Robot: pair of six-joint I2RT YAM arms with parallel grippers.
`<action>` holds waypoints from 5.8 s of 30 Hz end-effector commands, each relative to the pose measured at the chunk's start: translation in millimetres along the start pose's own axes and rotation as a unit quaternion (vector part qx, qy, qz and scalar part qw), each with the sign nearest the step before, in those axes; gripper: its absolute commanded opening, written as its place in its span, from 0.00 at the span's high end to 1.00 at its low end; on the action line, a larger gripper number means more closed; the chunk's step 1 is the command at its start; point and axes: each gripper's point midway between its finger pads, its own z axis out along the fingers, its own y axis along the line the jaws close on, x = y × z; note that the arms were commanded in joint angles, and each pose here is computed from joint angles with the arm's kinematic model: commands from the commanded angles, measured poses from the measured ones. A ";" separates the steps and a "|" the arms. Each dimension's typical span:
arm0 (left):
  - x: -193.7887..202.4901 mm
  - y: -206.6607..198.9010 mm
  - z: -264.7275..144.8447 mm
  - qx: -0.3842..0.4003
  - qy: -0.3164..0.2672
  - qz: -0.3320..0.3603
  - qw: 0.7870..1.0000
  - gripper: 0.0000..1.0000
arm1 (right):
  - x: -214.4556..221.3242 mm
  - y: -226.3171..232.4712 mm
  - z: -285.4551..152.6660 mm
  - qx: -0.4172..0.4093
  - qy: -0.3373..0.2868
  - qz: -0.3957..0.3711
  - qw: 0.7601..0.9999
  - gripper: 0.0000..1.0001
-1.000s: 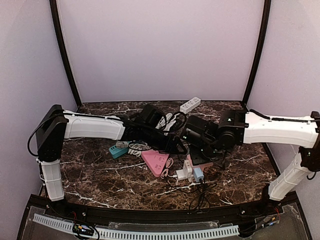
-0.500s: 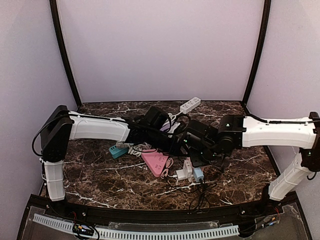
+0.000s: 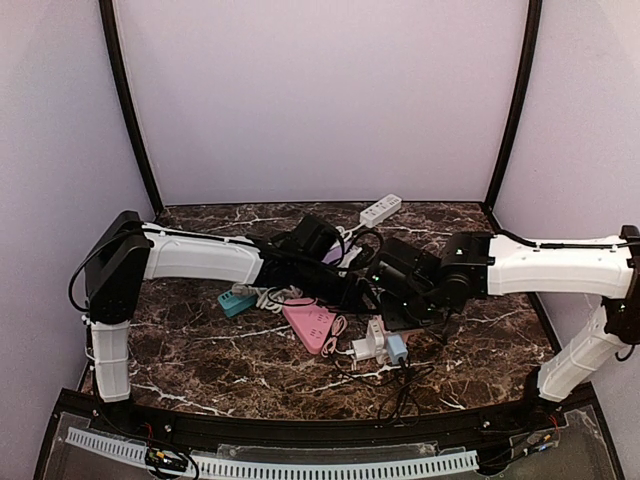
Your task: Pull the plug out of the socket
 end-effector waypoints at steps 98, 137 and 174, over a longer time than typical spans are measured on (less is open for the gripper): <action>41.0 19.6 26.7 -0.018 0.055 0.004 0.998 0.58 | -15.2 -18.3 -10.3 -0.005 -0.027 0.042 0.999 1.00; -27.3 -7.7 -57.3 -0.053 -0.094 0.075 0.991 0.32 | -38.5 38.4 -37.0 -0.127 -0.083 0.000 0.988 1.00; -6.6 98.9 -206.9 -0.220 -0.157 0.043 0.962 0.18 | -204.8 7.1 113.9 -0.195 -0.065 -0.008 0.979 0.99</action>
